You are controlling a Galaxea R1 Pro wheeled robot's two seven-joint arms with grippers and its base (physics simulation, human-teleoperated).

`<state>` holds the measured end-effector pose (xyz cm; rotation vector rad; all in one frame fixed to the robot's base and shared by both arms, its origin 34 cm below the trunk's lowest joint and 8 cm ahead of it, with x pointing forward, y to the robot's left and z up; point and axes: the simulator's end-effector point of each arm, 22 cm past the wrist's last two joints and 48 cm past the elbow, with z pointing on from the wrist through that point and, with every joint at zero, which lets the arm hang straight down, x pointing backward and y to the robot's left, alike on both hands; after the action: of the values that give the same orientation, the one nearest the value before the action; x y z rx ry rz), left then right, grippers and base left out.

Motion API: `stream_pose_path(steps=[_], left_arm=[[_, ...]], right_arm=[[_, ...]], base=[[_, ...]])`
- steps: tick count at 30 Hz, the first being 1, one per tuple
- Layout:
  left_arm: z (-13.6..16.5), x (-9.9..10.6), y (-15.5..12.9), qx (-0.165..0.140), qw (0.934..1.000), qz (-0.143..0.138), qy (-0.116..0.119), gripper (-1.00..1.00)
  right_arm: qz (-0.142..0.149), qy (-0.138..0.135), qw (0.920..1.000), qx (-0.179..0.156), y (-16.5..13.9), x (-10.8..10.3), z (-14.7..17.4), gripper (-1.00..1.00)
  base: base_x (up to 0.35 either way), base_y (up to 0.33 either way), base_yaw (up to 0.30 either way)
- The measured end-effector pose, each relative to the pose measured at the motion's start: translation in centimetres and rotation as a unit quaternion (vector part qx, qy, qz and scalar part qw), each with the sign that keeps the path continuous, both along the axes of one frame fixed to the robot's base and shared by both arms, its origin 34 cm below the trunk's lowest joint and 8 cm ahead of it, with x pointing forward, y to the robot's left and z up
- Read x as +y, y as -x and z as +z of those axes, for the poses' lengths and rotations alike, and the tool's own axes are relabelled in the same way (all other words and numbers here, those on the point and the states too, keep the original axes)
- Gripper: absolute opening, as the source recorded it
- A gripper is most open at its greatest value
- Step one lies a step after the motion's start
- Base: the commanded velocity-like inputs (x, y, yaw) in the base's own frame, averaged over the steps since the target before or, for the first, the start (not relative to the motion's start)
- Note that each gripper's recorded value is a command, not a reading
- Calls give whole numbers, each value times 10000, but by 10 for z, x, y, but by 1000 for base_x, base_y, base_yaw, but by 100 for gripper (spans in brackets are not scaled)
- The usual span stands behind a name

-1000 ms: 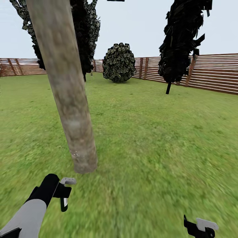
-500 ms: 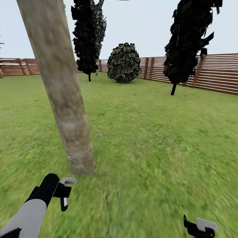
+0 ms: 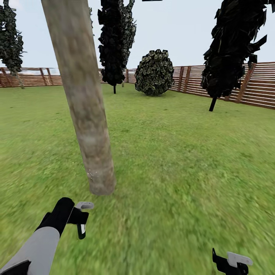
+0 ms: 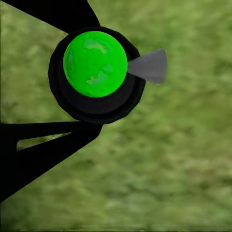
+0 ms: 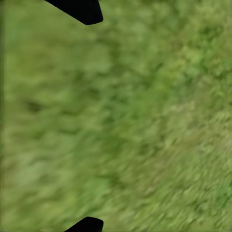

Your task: In the garden, pick up the pesticide atomizer on the floor and spray pesticide onto both trees until each tree trunk is fully covered.

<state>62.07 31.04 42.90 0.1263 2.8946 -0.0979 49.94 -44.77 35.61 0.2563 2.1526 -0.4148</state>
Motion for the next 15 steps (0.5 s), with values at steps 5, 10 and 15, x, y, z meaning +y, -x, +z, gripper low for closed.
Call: stream_pose_path(steps=[5,10,15], left_arm=[[41,9,-46,-354,9984,-312,-319,-100],[69,18,-61,-421,9981,-426,157,-100],[75,-17,-51,-167,9914,-1191,521,-100]], right_arm=[[-13,0,10000,-1,0,0,0,100],[-14,3,10000,-1,0,-1,0,100],[-13,1,10000,4,0,0,0,100]], base=[[0,0,0],[0,0,0],[0,0,0]])
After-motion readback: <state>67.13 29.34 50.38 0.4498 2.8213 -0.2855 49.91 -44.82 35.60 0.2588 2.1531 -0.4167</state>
